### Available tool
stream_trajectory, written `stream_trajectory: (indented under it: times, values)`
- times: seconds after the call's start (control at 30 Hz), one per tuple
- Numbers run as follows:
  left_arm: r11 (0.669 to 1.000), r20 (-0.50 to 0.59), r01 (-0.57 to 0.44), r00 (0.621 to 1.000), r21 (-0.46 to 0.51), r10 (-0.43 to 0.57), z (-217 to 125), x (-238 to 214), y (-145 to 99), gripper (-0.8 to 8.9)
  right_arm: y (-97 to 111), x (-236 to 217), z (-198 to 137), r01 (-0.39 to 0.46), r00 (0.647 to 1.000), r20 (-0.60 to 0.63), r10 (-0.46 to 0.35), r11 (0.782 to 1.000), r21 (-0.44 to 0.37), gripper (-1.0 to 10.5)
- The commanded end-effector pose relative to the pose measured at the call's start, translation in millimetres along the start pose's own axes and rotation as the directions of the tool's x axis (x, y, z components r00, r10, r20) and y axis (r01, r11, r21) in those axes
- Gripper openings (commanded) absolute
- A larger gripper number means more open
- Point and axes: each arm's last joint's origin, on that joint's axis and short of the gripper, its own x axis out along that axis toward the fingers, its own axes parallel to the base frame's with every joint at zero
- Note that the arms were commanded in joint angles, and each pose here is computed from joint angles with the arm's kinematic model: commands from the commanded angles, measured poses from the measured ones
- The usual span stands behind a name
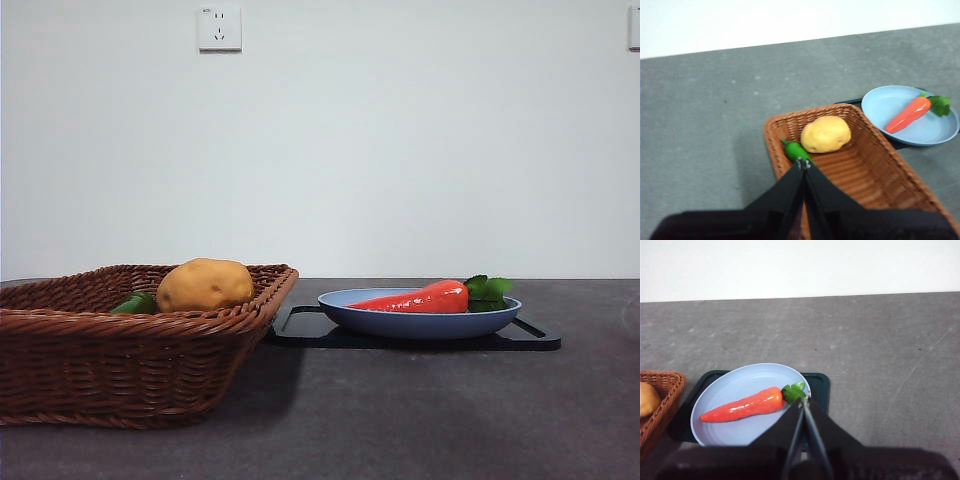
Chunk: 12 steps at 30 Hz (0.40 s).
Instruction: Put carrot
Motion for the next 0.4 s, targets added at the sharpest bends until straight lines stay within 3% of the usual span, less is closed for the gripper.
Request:
stream_trajectory:
  times: [0.03,0.1,0.3,0.4]
  values:
    - [0.994,0.049,-0.052,0.998,0.095,0.048,1,-7,3,0.08,1,-1,4,-0.002,1.0,0.021,0.002,1.0,0.018,0.0]
    - [0.986,0.077,-0.12,0.991,0.12,0.111,-5,-11,6,0.08,1,-1,4,-0.002,1.0,0.021,0.001,1.0,0.017,0.0]
    - [0.963,0.254,-0.266,0.935,0.041,0.248,-35,-7,16,0.08,1,-1,4,-0.001,1.0,0.021,0.001,1.0,0.017,0.0]
    - [0.95,0.292,-0.313,0.909,0.004,0.298,-55,3,21,0.08,1,-1,4,-0.002,1.0,0.021,0.001,1.0,0.017,0.0]
